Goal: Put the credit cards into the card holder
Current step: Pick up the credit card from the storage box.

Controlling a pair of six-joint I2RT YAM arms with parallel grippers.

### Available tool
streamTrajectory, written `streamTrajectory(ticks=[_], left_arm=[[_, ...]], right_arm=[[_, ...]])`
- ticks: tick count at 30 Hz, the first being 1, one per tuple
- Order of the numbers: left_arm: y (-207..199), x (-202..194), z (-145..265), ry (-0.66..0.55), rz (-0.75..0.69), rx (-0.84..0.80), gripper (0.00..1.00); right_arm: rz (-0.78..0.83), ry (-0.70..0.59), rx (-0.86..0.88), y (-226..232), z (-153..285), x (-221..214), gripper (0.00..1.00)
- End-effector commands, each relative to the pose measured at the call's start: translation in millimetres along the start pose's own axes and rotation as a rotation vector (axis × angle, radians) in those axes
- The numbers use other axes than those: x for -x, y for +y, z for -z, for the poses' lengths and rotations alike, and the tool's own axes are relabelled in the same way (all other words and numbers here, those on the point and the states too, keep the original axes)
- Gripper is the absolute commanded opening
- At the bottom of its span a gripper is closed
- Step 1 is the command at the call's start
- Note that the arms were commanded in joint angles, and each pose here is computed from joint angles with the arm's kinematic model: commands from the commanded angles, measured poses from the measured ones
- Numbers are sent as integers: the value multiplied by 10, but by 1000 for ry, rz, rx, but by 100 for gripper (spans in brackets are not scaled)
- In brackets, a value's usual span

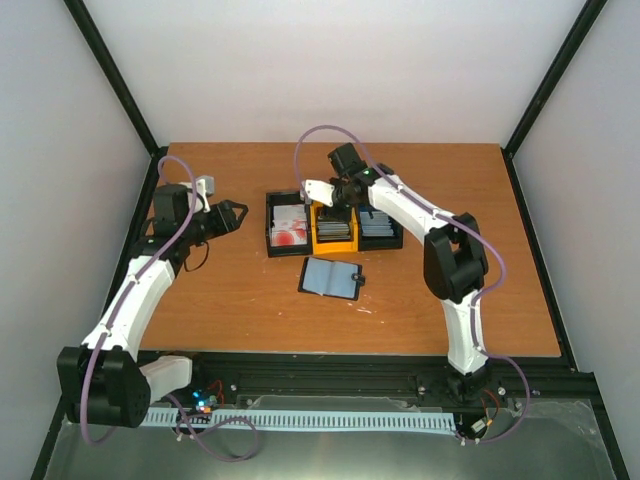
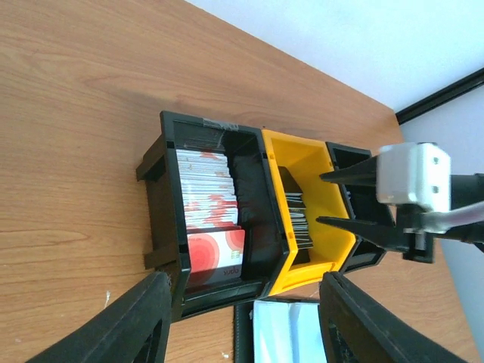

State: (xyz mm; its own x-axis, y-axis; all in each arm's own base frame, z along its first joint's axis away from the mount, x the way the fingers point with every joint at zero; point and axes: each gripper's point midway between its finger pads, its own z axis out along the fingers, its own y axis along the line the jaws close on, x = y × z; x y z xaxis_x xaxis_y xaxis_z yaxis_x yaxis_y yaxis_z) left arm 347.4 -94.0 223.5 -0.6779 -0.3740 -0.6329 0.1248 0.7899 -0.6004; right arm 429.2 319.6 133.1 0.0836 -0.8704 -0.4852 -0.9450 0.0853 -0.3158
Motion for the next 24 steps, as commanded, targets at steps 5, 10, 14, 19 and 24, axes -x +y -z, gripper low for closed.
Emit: streamTrajectory(ticks=[5,10,14,19,24], left_arm=[[115,-7,14,31,-27,43,55],[174,-2,-28,40,-19,57,54],[235,6,-51,45,-8,74,53],[311,5,-88,50,13,90,52],[361,-20,-139,63,33,97,51]], right_arm=[[93,121,-7,-27,-386,-259,43],[124,149,-21,-158,-547,-319,41],[141,175,50,-142,-565,-396,51],[64,120,145,-124,-402,-346,67],[60,102,135,-150,-403,-331,59]])
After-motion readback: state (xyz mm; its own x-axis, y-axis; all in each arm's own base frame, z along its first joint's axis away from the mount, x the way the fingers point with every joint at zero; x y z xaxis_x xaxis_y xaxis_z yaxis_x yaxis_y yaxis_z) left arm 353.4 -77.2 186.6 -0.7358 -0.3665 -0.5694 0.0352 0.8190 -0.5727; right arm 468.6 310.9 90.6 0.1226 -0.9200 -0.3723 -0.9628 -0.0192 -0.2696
